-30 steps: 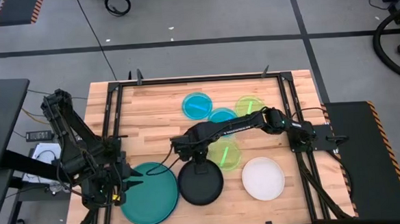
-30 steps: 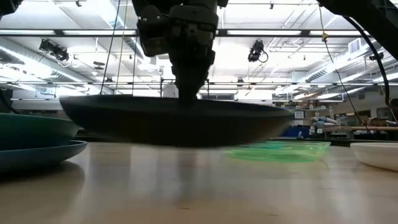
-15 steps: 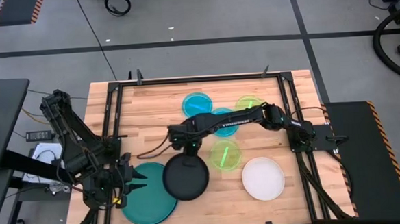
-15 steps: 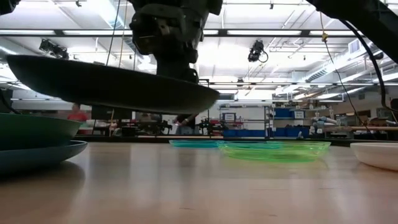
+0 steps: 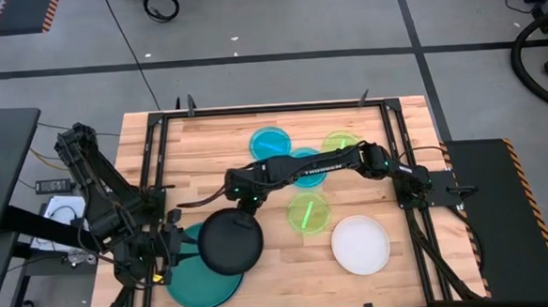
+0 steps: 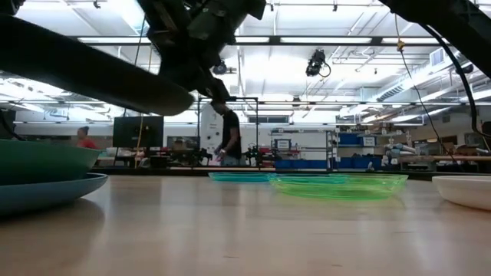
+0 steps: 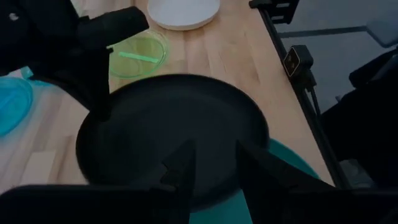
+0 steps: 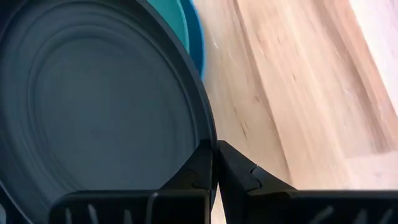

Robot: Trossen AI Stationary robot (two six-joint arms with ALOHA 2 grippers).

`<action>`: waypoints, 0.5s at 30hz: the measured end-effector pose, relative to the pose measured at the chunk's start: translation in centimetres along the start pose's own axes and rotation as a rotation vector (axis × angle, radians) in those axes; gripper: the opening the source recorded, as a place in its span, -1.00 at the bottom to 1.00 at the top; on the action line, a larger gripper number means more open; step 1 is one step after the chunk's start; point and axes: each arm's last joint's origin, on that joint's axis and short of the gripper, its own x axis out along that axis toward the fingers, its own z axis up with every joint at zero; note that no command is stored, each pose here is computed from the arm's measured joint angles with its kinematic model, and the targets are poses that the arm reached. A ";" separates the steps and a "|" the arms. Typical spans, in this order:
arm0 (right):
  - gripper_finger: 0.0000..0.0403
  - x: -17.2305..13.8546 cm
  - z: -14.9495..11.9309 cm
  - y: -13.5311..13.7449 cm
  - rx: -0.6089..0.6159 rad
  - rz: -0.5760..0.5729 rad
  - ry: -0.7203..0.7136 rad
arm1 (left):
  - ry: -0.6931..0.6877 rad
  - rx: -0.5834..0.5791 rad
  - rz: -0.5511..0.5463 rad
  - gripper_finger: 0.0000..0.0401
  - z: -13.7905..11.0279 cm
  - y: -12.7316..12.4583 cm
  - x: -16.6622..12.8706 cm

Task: Stack plastic plates
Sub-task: Stack the black plate on top of the green plate

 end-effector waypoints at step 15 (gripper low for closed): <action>-0.92 0.5 2.3 -1.2 -0.103 0.035 -0.182 | 0.093 -0.190 0.013 -0.40 1.8 1.3 -0.3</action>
